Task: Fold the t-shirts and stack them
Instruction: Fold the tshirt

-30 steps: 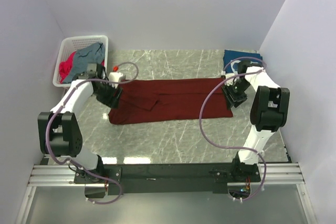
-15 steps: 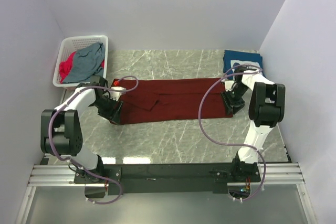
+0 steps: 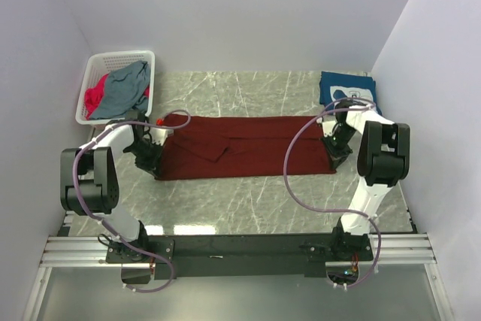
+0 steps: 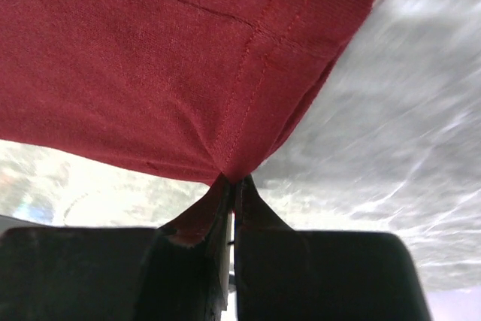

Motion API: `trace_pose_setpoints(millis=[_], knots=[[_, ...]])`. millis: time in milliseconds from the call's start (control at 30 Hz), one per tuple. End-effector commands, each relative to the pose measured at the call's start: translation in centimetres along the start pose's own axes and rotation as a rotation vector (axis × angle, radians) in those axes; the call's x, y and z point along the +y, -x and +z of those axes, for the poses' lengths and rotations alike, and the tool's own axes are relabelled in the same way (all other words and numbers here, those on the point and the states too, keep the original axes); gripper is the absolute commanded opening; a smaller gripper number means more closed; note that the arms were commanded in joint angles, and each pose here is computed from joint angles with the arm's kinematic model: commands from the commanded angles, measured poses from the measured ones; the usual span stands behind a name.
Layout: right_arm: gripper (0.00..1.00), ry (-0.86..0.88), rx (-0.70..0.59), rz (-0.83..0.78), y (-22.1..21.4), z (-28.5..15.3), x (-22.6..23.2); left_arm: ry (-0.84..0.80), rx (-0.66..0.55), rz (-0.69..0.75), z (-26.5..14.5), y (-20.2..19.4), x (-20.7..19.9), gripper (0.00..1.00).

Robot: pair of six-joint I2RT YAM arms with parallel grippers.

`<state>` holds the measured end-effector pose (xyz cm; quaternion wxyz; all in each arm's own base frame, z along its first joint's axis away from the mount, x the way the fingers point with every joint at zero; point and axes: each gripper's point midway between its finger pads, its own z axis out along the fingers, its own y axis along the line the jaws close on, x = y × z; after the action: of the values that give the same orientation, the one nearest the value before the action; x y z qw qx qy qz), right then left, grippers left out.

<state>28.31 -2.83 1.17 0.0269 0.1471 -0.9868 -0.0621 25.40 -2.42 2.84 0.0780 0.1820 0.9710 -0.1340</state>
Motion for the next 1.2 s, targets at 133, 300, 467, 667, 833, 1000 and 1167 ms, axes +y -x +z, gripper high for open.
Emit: trace_pose_setpoints(millis=[133,300,467,667,833,1000,1167], knots=[[0.02,-0.025,0.083,-0.132,-5.5,-0.7,1.7,0.128,0.018,0.021,-1.4,0.6,2.8,0.01],[0.56,0.03,0.046,-0.181,-6.9,-3.7,3.4,0.138,-0.09,0.051,-4.8,4.1,2.5,0.5],[0.48,-0.01,-0.108,-0.155,-2.1,-8.4,2.1,0.132,-0.206,0.077,-7.8,6.4,-0.2,0.48],[0.34,-0.014,-0.111,-0.134,2.6,-7.7,1.3,0.1,-0.166,0.014,-4.8,6.8,-4.3,0.15],[0.25,-0.062,-0.055,-0.212,3.5,-5.0,2.9,0.115,-0.02,-0.035,-0.7,5.2,-4.5,0.0],[0.21,-0.144,0.029,-0.298,2.3,-1.7,3.9,0.203,0.013,-0.06,1.0,5.6,-2.4,0.01],[0.2,-0.175,0.097,-0.34,0.8,0.2,4.5,0.262,0.027,-0.057,2.6,7.0,-0.6,0.01]])
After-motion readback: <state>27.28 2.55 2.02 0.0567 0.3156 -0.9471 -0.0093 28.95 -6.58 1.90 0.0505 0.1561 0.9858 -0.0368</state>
